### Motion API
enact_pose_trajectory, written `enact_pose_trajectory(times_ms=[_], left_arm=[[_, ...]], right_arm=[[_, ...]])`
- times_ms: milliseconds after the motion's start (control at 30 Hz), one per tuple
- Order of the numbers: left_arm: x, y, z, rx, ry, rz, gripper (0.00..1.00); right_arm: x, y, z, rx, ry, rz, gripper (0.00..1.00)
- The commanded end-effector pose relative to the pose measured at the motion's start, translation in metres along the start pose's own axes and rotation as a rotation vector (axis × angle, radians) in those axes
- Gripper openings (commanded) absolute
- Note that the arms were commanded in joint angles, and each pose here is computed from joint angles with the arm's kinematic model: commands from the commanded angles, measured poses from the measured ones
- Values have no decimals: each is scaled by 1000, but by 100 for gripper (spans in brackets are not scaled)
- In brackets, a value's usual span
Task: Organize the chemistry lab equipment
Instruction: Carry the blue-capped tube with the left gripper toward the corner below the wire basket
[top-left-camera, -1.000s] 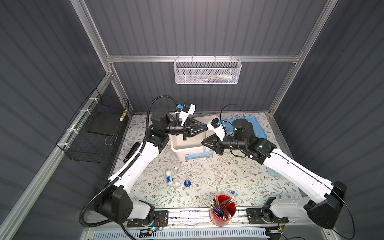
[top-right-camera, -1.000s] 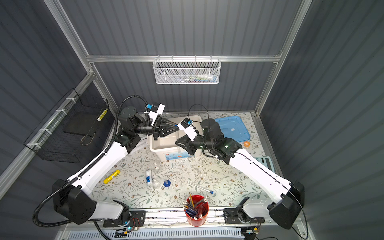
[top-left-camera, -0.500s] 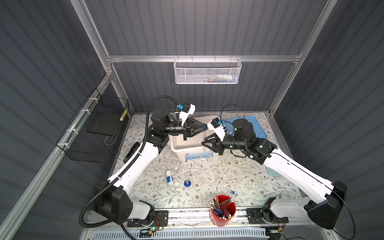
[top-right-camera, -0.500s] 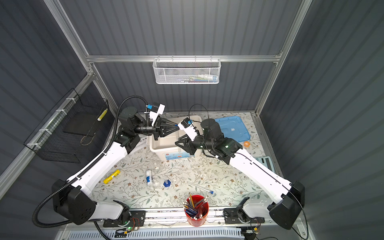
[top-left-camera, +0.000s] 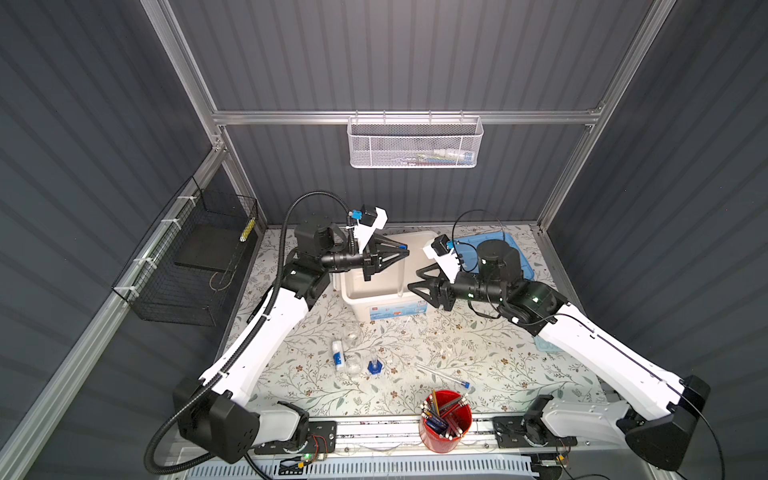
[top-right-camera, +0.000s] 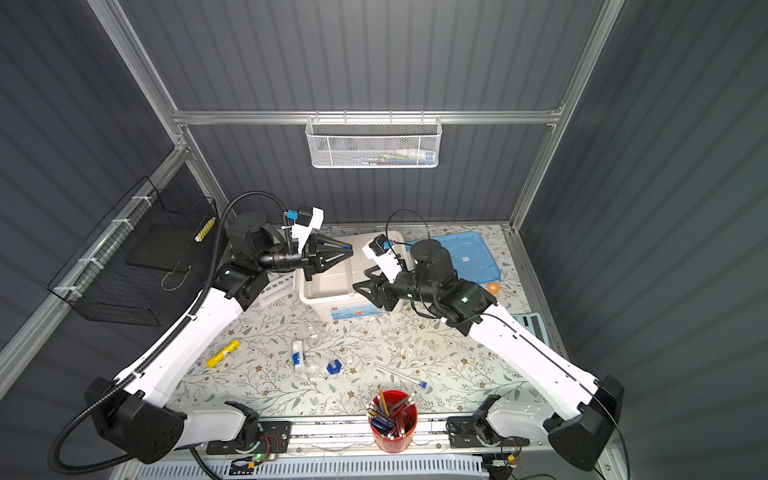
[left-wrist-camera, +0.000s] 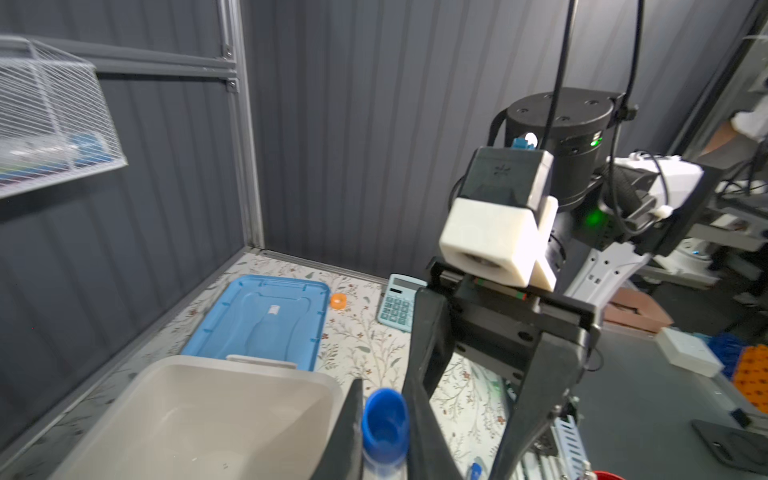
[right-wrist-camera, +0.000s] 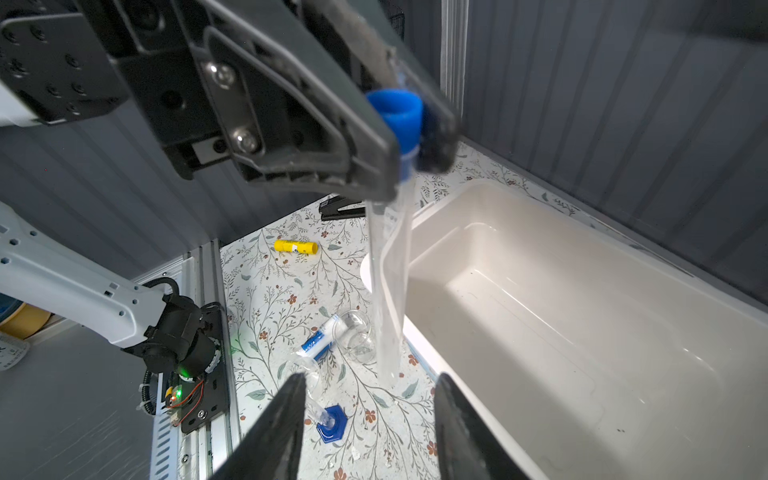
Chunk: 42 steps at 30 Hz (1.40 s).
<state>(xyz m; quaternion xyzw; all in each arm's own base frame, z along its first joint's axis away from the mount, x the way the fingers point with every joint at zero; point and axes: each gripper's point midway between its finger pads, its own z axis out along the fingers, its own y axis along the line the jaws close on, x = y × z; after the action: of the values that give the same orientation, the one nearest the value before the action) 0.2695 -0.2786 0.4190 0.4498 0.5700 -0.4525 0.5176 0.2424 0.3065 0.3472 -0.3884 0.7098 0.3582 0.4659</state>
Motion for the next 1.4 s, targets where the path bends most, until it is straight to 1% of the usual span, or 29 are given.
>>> enact_pose_trajectory(times_ms=[0,100,233,267,367,433,533,600,667,733,800,1000,1167,1367], left_arm=[[-14,15,-23,-202,19,114,0],[-17,31,-41,-356,15,138,0],[-14,56,-71,-597,3,141,0],[-13,66,-83,-689,-10,130,0],[-8,81,-113,-887,-42,112,0],[-2,87,-130,-989,-50,111,0],[8,96,-162,-1176,-80,88,0],[8,96,-183,-1281,-124,89,0],[6,93,-194,-1328,-152,100,0],[6,91,-196,-1332,-159,111,0],[12,93,-200,-1363,-152,102,0],[38,105,-222,-1520,-136,86,0],[64,120,-240,-1625,-98,41,0],[87,139,-264,-1671,-106,-37,0]], right_arm=[[7,-7,-6,48,10,-12,52],[8,-11,-9,59,3,-7,52],[11,-13,-9,58,0,0,52],[12,-13,-9,57,0,1,52],[15,-14,-7,48,2,6,52],[15,-14,-6,42,0,8,52],[17,-15,-3,33,2,12,52],[18,-14,-1,23,3,16,52],[19,-15,1,18,7,20,52],[20,-15,3,10,10,25,52],[21,-15,6,2,12,32,52],[25,-16,15,-22,18,59,52],[27,-15,21,-37,28,70,52],[30,-14,26,-60,35,91,52]])
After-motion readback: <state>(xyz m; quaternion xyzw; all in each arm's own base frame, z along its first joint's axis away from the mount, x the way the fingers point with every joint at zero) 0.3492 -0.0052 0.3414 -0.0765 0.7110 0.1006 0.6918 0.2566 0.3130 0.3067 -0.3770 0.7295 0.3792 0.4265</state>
